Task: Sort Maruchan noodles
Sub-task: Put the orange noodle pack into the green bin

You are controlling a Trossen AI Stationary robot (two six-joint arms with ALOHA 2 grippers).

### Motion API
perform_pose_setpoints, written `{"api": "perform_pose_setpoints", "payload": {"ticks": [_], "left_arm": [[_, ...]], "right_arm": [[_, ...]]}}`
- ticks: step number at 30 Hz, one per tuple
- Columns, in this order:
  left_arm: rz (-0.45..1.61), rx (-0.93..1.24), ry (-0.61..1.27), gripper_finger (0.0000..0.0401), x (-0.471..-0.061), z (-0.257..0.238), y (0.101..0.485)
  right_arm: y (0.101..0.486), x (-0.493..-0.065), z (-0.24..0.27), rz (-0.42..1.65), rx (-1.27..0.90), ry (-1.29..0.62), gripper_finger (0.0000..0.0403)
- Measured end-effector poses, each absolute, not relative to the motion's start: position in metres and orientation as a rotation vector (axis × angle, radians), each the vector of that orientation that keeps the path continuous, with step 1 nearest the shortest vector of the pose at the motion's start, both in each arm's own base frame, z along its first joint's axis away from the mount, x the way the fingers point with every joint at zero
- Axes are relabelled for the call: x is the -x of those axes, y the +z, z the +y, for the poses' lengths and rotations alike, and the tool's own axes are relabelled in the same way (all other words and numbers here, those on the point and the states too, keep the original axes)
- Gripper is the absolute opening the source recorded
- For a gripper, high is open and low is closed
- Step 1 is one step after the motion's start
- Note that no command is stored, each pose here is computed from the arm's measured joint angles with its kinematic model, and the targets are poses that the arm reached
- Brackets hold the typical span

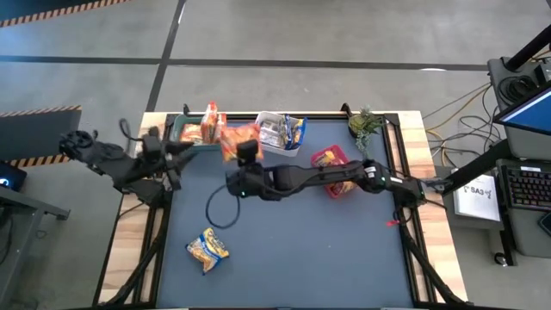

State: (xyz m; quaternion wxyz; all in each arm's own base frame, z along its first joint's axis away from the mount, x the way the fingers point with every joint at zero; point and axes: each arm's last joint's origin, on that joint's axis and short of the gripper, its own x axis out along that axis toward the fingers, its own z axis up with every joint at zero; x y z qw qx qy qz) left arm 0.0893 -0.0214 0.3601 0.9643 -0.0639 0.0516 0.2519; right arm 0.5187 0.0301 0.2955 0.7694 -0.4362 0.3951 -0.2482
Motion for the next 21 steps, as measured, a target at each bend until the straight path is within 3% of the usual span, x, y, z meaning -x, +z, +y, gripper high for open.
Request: {"api": "perform_pose_setpoints", "payload": {"ticks": [12,21], "left_arm": [[0.185,0.240,0.573,0.0244,-0.129,-0.042,0.316],[0.113,0.249,0.560,0.0256,-0.149,-0.050,0.299]], "right_arm": [[0.290,-0.474,0.085,1.060,1.022,-0.553,0.0009],[0.286,-0.443,0.090,1.209,0.973,-0.606,0.0009]]}}
